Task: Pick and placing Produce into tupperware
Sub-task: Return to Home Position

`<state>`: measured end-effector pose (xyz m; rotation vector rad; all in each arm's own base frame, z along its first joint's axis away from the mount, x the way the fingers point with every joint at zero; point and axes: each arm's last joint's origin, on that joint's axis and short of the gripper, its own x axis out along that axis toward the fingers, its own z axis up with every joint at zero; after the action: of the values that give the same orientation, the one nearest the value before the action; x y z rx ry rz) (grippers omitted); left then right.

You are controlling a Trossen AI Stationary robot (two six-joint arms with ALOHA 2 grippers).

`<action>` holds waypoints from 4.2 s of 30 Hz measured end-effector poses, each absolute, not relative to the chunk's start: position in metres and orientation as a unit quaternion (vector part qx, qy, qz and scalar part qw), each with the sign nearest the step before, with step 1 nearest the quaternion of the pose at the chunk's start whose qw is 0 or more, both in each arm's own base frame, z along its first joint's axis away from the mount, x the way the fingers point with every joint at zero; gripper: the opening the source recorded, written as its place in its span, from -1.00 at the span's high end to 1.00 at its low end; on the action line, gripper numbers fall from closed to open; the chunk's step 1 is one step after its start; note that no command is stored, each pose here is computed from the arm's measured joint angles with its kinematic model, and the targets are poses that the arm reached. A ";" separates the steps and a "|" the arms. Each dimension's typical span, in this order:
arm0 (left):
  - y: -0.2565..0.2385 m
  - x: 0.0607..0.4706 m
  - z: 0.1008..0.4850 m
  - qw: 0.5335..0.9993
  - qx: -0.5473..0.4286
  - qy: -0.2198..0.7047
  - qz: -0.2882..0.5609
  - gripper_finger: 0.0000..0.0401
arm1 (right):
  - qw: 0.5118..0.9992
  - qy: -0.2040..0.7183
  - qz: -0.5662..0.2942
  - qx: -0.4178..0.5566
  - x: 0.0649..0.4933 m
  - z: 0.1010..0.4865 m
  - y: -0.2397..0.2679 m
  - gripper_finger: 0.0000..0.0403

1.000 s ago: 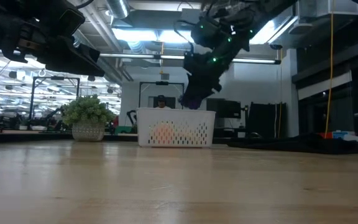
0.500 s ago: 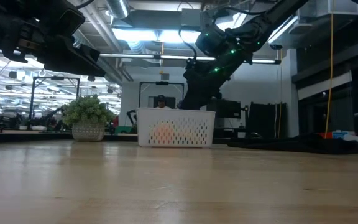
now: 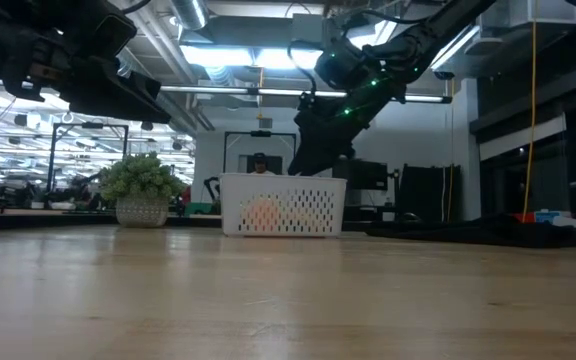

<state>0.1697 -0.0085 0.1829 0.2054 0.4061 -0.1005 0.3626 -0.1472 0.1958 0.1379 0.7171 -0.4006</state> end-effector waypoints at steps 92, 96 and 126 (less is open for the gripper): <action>0.023 0.106 0.170 0.997 0.007 -0.009 0.075 0.51 | 0.998 0.051 0.034 -0.005 0.308 0.252 -0.040 -0.30; 0.023 0.106 0.170 0.997 0.007 -0.009 0.075 0.48 | 1.000 0.014 0.004 -0.027 0.251 0.257 -0.028 -0.30; 0.023 0.106 0.170 0.997 0.007 -0.009 0.075 0.43 | 0.984 -0.149 0.085 -0.039 0.098 0.195 0.013 -0.30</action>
<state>0.1062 0.0235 0.1699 0.0137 -0.0182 0.1508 0.0982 0.0127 0.1947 -0.0787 -0.2991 0.1711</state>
